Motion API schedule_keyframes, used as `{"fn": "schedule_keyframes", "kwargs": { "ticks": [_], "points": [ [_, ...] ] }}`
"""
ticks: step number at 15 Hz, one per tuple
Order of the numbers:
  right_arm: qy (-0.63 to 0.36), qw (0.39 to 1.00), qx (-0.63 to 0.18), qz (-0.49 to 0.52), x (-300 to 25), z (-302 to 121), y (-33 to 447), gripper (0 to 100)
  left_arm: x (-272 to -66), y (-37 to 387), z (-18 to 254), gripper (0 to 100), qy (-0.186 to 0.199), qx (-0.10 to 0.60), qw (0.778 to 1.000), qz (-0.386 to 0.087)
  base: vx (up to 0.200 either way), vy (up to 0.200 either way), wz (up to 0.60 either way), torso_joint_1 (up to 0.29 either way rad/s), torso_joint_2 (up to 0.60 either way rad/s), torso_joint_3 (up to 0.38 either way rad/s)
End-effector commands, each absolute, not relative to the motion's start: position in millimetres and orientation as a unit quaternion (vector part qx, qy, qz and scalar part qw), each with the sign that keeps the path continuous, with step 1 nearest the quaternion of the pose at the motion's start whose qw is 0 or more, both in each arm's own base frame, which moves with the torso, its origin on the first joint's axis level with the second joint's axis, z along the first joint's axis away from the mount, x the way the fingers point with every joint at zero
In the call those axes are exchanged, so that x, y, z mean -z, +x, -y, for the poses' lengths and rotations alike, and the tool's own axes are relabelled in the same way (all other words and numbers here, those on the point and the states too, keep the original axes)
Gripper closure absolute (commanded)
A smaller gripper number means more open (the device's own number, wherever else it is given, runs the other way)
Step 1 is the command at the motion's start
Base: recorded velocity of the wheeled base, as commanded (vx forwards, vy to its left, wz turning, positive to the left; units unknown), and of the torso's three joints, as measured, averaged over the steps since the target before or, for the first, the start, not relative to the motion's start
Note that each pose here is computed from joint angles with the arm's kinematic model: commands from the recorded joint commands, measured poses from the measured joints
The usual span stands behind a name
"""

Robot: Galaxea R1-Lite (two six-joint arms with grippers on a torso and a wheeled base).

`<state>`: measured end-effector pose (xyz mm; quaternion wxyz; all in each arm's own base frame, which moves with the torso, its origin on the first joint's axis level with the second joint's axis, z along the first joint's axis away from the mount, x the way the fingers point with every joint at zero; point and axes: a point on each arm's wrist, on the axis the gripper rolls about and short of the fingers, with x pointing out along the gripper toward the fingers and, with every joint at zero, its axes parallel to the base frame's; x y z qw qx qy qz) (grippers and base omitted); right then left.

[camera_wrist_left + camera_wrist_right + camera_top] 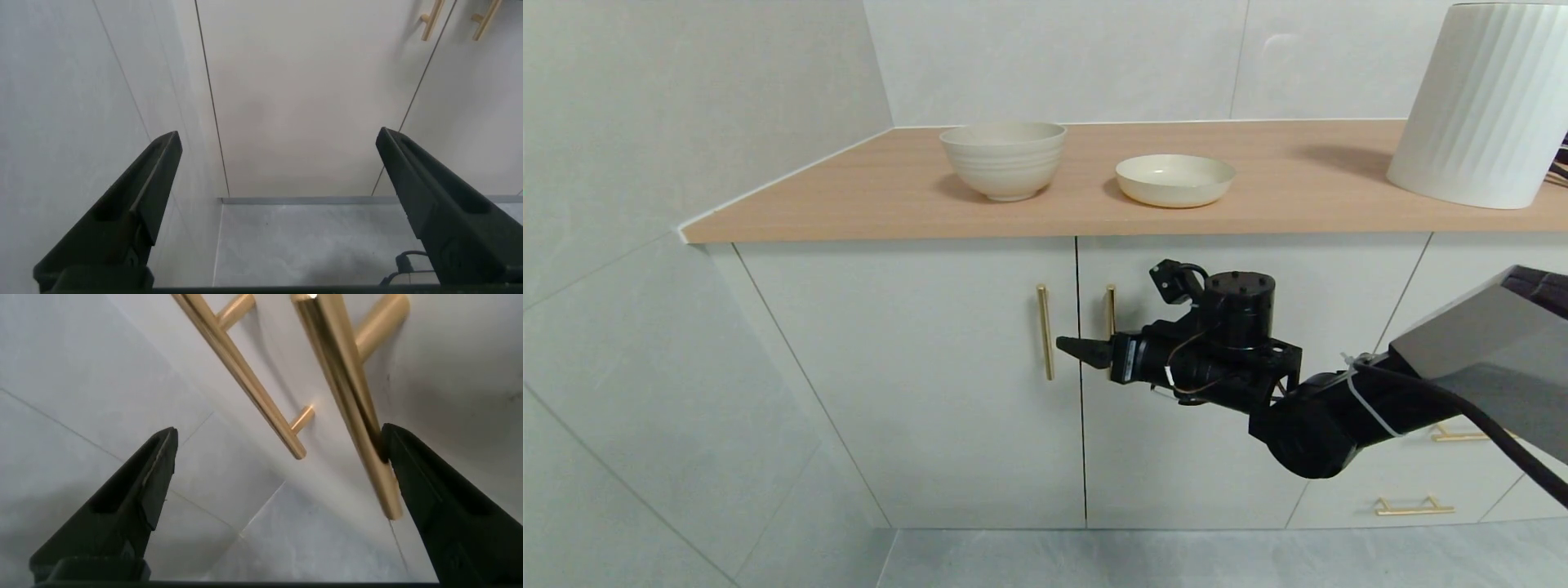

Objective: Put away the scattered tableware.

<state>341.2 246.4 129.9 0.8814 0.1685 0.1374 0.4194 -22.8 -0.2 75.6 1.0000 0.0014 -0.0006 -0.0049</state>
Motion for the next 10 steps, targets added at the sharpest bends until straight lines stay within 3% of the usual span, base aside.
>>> {"fn": "schedule_keyframes", "kwargs": {
  "ticks": [1, 10],
  "points": [
    [0.175, 0.879, -0.42, -0.143, -128.6, -248.5, 340.3, 0, -75.6, -22.8, 0.2, 0, 0.002, 0.005, 1.0, 0.001, 0.0, 0.0, 0.0, 0.0, 0.0, 0.0],
    [0.185, 0.868, -0.439, -0.143, -132.1, -251.9, 325.8, 0, -75.6, -22.8, 0.1, 0, 0.002, 0.005, 1.0, 0.001, 0.0, 0.0, 0.0, 0.0, 0.0, 0.0]
  ]
}}
